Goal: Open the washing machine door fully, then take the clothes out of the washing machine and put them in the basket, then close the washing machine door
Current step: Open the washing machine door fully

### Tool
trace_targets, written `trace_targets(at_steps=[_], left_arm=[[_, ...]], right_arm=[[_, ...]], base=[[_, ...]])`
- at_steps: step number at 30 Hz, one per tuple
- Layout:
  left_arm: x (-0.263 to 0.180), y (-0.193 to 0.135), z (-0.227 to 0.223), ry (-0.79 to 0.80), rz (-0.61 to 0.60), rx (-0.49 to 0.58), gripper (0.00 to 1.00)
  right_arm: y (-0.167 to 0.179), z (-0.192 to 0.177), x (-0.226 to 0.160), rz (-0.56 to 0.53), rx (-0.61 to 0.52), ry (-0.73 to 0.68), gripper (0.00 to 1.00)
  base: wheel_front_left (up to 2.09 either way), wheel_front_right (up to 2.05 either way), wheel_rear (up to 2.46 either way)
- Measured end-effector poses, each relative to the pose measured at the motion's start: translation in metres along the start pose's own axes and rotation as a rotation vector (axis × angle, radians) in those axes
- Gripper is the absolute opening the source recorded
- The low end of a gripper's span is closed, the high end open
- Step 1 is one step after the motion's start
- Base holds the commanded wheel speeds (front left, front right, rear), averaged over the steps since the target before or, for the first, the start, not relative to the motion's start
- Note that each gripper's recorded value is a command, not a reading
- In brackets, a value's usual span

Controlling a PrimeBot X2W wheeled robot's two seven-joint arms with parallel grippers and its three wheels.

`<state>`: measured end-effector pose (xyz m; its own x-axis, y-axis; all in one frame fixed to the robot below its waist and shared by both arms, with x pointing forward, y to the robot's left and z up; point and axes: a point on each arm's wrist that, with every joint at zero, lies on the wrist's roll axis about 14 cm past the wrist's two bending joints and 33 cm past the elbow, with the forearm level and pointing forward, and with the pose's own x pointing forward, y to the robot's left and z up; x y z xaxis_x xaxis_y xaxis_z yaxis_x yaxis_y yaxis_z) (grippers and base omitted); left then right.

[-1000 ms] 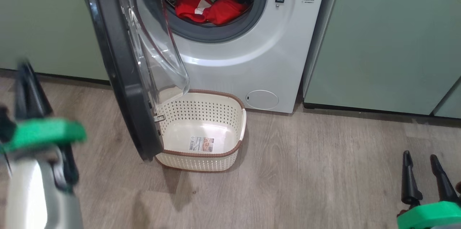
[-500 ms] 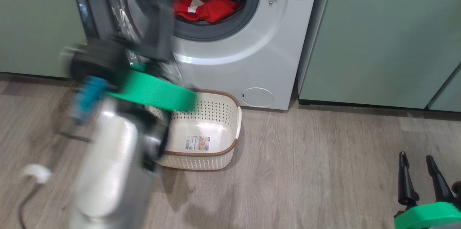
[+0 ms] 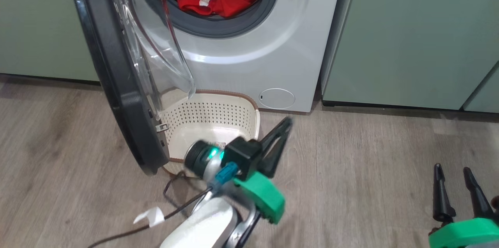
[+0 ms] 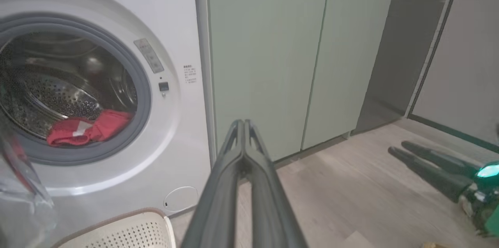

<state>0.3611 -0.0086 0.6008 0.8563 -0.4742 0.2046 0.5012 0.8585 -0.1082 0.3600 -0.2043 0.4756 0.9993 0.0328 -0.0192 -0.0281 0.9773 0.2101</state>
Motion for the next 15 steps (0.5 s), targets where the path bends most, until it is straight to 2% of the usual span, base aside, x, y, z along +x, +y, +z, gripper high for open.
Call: trace_targets(at_steps=[8,15], left_arm=[[-0.023,0.058,-0.071,0.17,0.209,-0.009,0.0],[-0.052,0.121,-0.091,0.215,0.414,-0.011,0.0]], right_arm=[[0.001,-0.003,0.002,0.004,0.0,0.009,1.0],[0.005,-0.005,0.006,0.017,-0.001,0.017,1.0]], base=[[0.0,0.0,0.0],[0.0,0.0,0.0]])
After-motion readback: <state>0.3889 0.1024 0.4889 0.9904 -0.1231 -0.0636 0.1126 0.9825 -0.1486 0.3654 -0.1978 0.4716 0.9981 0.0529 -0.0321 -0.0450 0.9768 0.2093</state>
